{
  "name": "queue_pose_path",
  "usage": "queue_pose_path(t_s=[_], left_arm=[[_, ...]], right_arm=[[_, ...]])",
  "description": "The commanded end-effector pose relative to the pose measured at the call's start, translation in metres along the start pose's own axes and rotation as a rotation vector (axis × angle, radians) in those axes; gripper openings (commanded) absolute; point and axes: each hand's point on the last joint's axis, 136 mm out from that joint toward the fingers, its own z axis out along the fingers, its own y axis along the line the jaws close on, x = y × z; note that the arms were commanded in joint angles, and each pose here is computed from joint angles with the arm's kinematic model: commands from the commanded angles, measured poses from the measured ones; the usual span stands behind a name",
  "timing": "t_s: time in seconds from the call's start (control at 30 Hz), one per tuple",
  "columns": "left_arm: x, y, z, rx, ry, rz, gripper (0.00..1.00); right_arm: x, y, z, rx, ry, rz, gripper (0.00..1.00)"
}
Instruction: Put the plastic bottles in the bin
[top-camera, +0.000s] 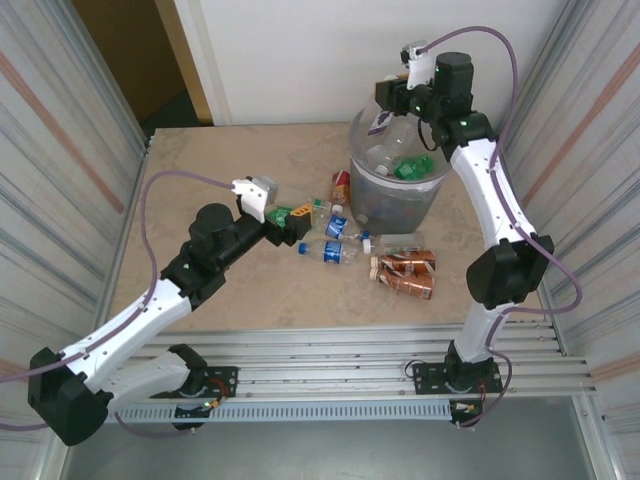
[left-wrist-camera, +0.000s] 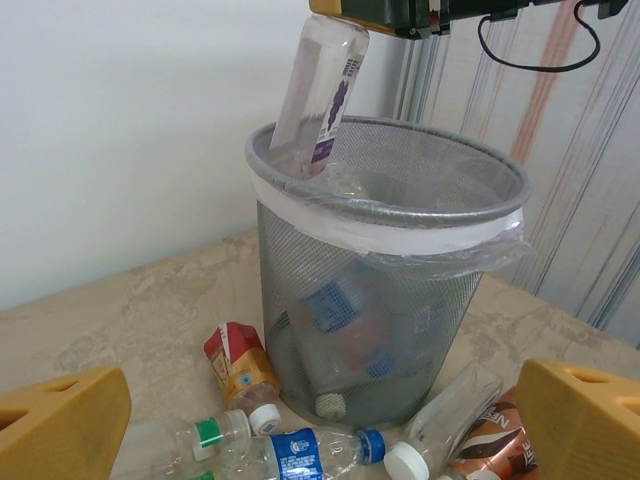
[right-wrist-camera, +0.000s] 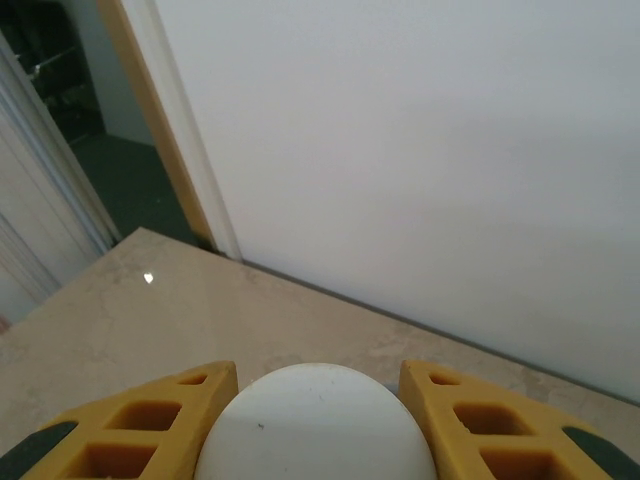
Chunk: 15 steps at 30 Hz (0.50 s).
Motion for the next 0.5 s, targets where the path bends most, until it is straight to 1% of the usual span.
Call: queue_pose_path(t_s=[0.0, 0.17, 0.47], left_arm=[[-0.003, 0.002, -0.004, -0.022, -0.017, -0.007, 0.99], [-0.001, 0.003, -0.003, -0.028, -0.012, -0.007, 0.99], [0.001, 0.006, -0.004, -0.045, -0.003, -0.005, 0.99]], right_arm=[[-0.016, 0.000, -0.002, -0.058, -0.059, -0.042, 0.31], [0.008, -0.004, 0.011, -0.105, -0.018, -0.022, 0.32], [0.050, -0.012, 0.035, -0.138, 0.069, 0.008, 0.34]])
